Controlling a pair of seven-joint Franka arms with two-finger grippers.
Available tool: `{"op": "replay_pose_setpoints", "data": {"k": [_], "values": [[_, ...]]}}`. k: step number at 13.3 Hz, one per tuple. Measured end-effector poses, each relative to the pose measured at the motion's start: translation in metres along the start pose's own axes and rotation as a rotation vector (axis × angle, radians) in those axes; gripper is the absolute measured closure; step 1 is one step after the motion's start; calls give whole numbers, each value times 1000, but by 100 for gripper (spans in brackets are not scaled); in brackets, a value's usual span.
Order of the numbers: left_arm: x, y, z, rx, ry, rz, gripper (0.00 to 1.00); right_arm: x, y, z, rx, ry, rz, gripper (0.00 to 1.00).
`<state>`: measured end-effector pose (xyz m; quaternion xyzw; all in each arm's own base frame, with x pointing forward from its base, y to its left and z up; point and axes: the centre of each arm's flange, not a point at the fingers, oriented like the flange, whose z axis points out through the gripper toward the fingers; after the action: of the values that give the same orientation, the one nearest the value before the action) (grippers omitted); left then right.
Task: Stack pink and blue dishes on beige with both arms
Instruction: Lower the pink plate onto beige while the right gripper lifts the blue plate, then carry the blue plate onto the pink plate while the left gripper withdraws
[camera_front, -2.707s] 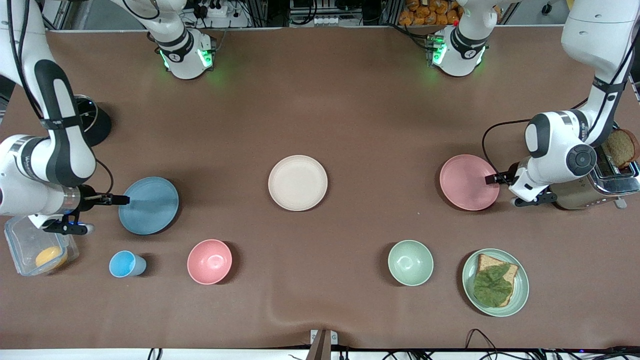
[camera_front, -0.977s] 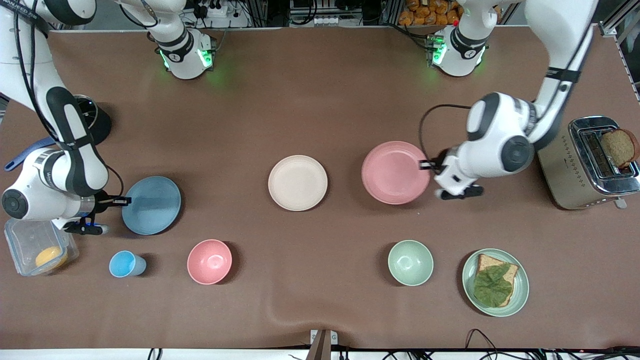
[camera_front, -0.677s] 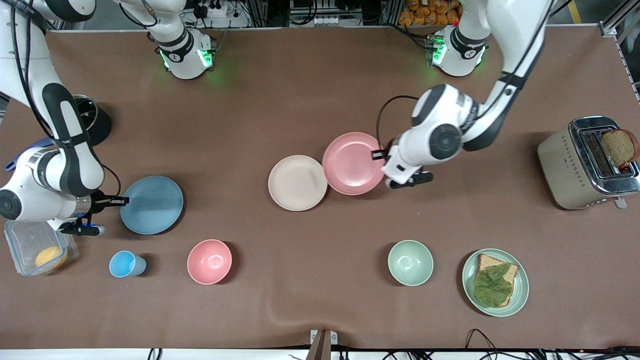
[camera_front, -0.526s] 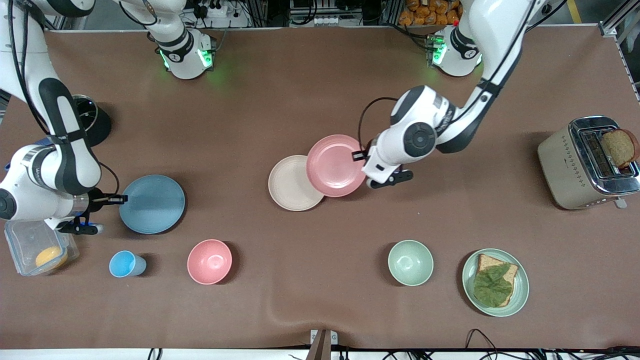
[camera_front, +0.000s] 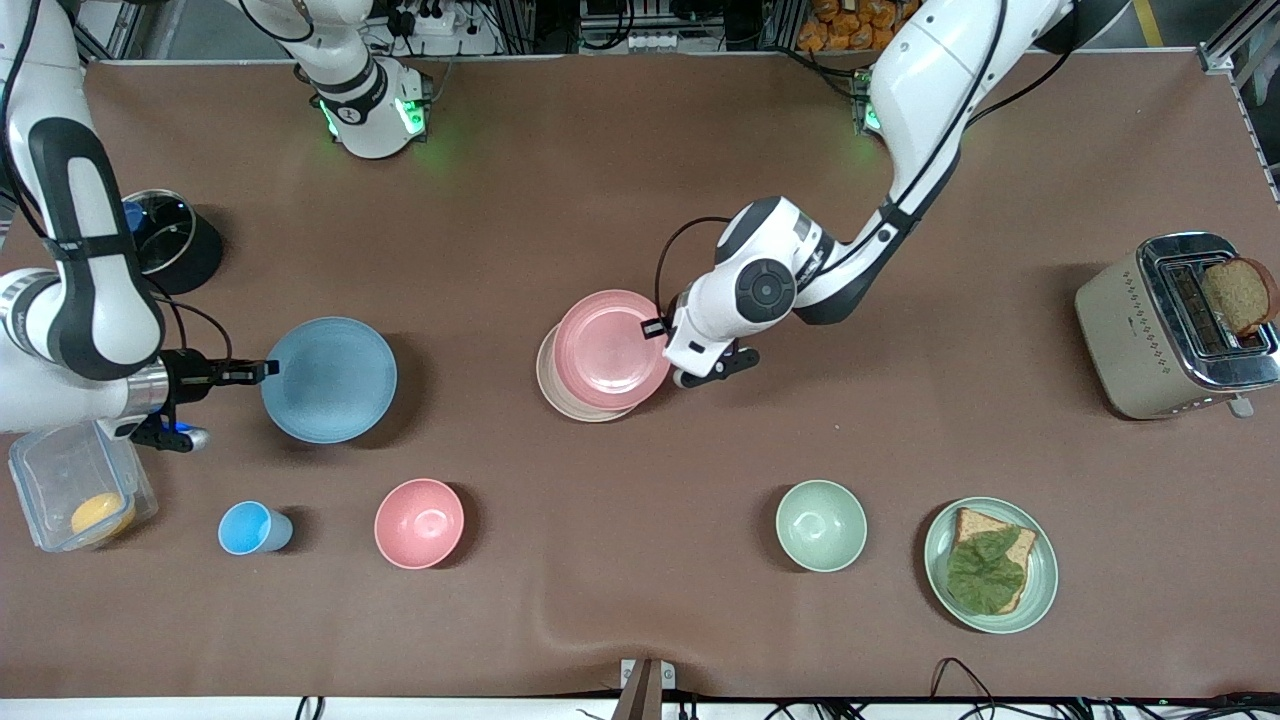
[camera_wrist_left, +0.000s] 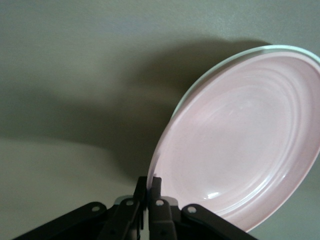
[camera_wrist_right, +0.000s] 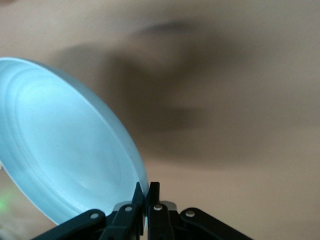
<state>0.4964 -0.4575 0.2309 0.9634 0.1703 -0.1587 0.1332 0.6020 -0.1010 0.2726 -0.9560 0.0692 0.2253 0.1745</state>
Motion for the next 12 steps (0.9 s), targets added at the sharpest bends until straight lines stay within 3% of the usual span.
{"op": "replay_pose_setpoints", "data": {"k": [3, 8, 10, 12], "values": [[5, 3, 7, -18, 3, -5, 95, -9, -30, 4, 84, -61, -23, 95], [0, 10, 21, -29, 14, -9, 95, -27, -112, 16, 39, -85, -98, 95], [-1, 11, 26, -34, 17, -7, 95, -33, -127, 27, 59, -76, -103, 95], [3, 13, 22, -47, 27, -10, 77, -39, -138, 41, 55, -55, -89, 95]]}}
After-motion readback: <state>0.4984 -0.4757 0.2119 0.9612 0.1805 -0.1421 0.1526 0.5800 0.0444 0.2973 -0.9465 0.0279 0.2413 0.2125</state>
